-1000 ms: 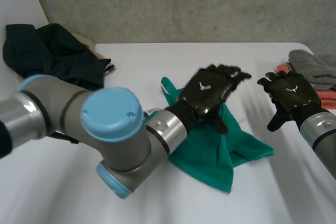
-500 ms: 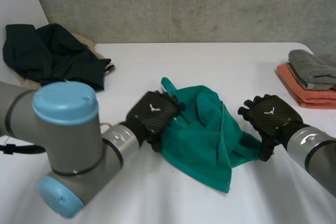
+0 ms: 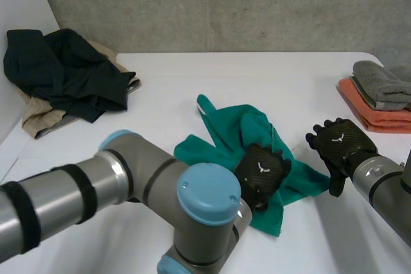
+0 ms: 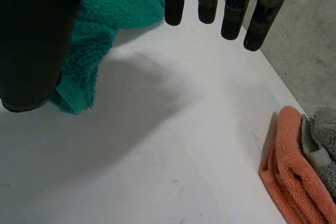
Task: Fold the laundry.
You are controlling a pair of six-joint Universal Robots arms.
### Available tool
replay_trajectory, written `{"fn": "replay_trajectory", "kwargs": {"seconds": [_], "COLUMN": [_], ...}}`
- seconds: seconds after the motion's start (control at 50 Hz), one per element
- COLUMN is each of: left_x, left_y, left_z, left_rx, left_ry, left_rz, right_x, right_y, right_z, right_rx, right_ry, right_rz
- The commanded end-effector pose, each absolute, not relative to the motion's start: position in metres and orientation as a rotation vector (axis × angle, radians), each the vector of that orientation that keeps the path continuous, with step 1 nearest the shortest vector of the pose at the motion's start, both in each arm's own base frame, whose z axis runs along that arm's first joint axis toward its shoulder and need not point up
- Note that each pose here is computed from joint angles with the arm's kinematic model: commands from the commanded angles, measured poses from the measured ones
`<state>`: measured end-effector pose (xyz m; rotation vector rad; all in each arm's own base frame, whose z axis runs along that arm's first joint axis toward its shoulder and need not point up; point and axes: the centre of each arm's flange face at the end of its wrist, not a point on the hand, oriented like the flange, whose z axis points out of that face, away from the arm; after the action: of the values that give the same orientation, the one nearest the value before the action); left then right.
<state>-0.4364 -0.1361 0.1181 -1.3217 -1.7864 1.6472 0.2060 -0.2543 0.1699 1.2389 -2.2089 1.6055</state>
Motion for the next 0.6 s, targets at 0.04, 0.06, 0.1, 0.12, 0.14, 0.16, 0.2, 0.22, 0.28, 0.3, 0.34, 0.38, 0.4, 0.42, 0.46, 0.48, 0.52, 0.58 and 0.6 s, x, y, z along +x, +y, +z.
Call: {"fn": "replay_trajectory", "kwargs": {"seconds": [0.04, 0.06, 0.1, 0.12, 0.14, 0.16, 0.2, 0.22, 0.28, 0.3, 0.34, 0.38, 0.4, 0.42, 0.46, 0.48, 0.52, 0.58, 0.6], "left_x": [-0.441, -0.441, -0.440, -0.438, -0.432, -0.429, -0.422, -0.413, -0.396, -0.385, -0.376, -0.364, -0.361, -0.357, -0.347, -0.343, -0.332, -0.321, -0.316], "left_y": [-0.141, -0.141, -0.140, -0.140, -0.139, -0.139, -0.139, -0.142, -0.153, -0.159, -0.162, -0.163, -0.162, -0.162, -0.162, -0.162, -0.165, -0.170, -0.170], "left_z": [0.114, 0.116, 0.127, 0.141, 0.163, 0.172, 0.189, 0.203, 0.224, 0.235, 0.242, 0.250, 0.252, 0.253, 0.260, 0.262, 0.269, 0.277, 0.283], "left_rx": [-1.344, -1.342, -1.321, -1.298, -1.264, -1.251, -1.228, -1.206, -1.156, -1.130, -1.115, -1.102, -1.103, -1.102, -1.099, -1.099, -1.090, -1.078, -1.074], "left_ry": [-1.730, -1.727, -1.711, -1.698, -1.674, -1.664, -1.647, -1.641, -1.652, -1.664, -1.677, -1.694, -1.697, -1.707, -1.723, -1.731, -1.753, -1.765, -1.755], "left_rz": [1.725, 1.731, 1.761, 1.790, 1.829, 1.845, 1.877, 1.909, 1.965, 1.993, 2.014, 2.032, 2.034, 2.036, 2.047, 2.052, 2.075, 2.112, 2.131], "right_x": [0.206, 0.206, 0.207, 0.208, 0.208, 0.207, 0.205, 0.205, 0.206, 0.207, 0.208, 0.210, 0.210, 0.212, 0.214, 0.216, 0.228, 0.248, 0.253], "right_y": [-0.254, -0.254, -0.255, -0.256, -0.258, -0.259, -0.265, -0.267, -0.271, -0.272, -0.274, -0.278, -0.279, -0.281, -0.281, -0.281, -0.281, -0.279, -0.280], "right_z": [0.169, 0.169, 0.170, 0.172, 0.174, 0.175, 0.181, 0.183, 0.191, 0.194, 0.200, 0.210, 0.212, 0.219, 0.222, 0.222, 0.219, 0.215, 0.213], "right_rx": [1.232, 1.230, 1.234, 1.240, 1.238, 1.235, 1.216, 1.209, 1.170, 1.155, 1.112, 1.034, 1.008, 0.959, 0.921, 0.903, 0.875, 0.868, 0.868], "right_ry": [-2.212, -2.214, -2.214, -2.212, -2.216, -2.219, -2.213, -2.214, -2.252, -2.270, -2.316, -2.391, -2.417, -2.471, -2.541, -2.582, -2.708, -2.848, -2.874], "right_rz": [1.611, 1.615, 1.624, 1.638, 1.651, 1.653, 1.678, 1.686, 1.711, 1.722, 1.745, 1.776, 1.782, 1.796, 1.790, 1.785, 1.765, 1.763, 1.764]}}
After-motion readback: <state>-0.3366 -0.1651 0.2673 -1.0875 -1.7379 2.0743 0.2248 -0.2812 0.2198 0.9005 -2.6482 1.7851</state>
